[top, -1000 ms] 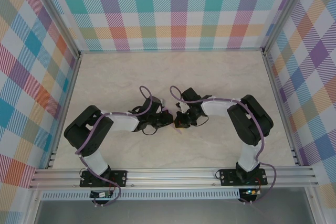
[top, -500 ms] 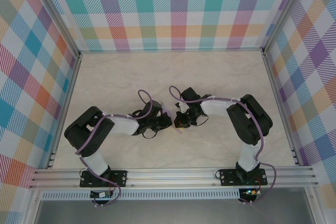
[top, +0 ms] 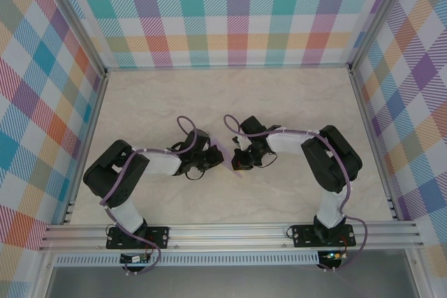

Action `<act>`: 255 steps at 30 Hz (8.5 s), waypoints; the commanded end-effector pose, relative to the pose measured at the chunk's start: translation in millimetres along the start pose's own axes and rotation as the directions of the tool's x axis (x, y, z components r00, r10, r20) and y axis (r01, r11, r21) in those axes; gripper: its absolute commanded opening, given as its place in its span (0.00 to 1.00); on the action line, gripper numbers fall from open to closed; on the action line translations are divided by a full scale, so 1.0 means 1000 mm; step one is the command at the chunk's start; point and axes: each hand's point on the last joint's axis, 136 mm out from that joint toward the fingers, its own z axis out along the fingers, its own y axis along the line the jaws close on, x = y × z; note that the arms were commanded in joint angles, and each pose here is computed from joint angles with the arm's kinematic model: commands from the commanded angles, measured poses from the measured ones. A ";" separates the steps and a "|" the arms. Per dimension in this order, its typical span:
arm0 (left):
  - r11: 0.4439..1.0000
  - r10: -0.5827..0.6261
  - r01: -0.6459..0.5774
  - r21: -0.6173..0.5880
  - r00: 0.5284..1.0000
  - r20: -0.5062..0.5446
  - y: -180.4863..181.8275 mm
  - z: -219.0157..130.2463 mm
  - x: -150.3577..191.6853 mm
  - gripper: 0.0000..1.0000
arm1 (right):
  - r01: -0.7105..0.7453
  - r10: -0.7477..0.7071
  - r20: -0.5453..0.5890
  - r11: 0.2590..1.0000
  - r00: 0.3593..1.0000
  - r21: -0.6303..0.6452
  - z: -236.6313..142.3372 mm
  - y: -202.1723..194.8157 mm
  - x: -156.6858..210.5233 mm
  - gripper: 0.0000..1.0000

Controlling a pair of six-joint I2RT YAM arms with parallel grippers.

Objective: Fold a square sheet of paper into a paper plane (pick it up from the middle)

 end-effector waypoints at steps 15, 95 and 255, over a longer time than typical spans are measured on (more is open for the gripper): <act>0.990 -0.049 0.072 -0.121 0.982 0.181 0.062 -0.060 -0.100 0.09 | -0.031 0.035 -0.046 0.995 0.998 0.093 0.007 -0.022 0.016 0.00; 0.945 0.167 -0.166 -0.280 0.986 -0.020 -0.107 -0.062 -0.034 0.00 | -0.437 0.278 0.562 0.883 0.779 0.169 -0.152 -0.062 -0.035 0.99; 0.978 -0.017 0.046 -0.204 0.989 0.146 -0.002 -0.080 -0.029 0.76 | -0.035 -0.020 0.161 0.943 0.987 0.330 -0.034 -0.012 -0.012 0.16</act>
